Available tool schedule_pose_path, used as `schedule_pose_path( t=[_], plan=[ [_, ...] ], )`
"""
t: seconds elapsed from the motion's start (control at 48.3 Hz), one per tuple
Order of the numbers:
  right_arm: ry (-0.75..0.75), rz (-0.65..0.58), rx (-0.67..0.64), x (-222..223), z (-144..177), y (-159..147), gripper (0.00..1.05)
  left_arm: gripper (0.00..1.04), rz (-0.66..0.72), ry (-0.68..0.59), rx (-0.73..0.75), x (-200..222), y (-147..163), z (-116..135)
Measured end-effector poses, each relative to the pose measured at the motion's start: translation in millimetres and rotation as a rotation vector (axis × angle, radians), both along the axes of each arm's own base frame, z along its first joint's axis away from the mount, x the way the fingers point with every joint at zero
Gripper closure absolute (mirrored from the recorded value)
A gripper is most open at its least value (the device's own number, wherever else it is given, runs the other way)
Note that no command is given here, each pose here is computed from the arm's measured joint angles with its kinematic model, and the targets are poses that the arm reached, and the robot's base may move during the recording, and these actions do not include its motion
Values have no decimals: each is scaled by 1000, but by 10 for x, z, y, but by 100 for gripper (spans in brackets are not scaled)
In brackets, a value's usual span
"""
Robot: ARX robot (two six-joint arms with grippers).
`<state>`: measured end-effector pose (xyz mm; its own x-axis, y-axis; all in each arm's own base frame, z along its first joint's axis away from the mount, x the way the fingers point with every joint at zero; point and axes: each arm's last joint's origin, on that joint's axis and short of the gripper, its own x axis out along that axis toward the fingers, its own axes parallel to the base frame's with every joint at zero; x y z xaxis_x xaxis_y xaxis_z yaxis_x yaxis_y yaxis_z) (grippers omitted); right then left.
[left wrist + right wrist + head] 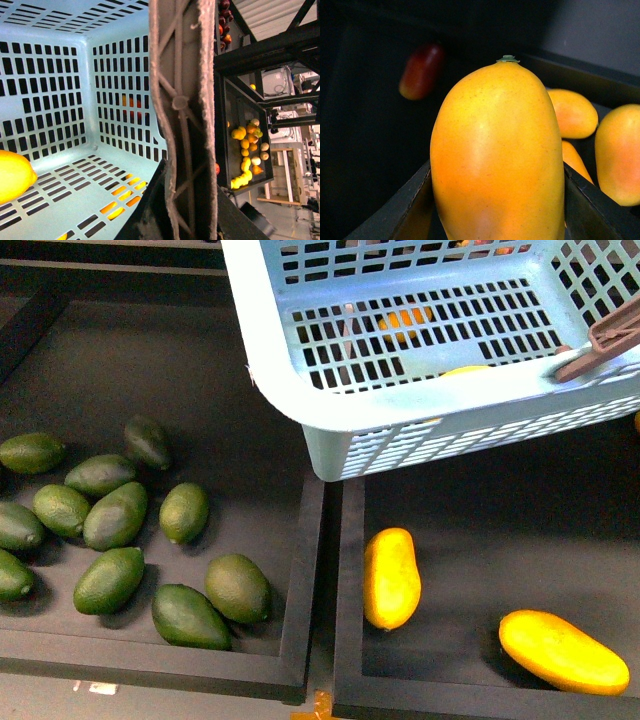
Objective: Pick lemon and mango into basket
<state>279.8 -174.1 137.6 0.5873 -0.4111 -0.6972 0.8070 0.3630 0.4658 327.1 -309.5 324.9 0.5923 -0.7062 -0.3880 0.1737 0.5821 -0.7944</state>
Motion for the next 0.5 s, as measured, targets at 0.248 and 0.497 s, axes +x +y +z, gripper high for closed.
schedule_pose_path(
  t=[0.248, 0.497],
  plan=[
    [-239, 37, -35, -152, 857, 245, 44, 98, -3, 1, -1, -1, -1, 0],
    [-466, 204, -6, 127, 1441, 1110, 44, 98, -1, 1, -1, 0, 0, 0]
  ],
)
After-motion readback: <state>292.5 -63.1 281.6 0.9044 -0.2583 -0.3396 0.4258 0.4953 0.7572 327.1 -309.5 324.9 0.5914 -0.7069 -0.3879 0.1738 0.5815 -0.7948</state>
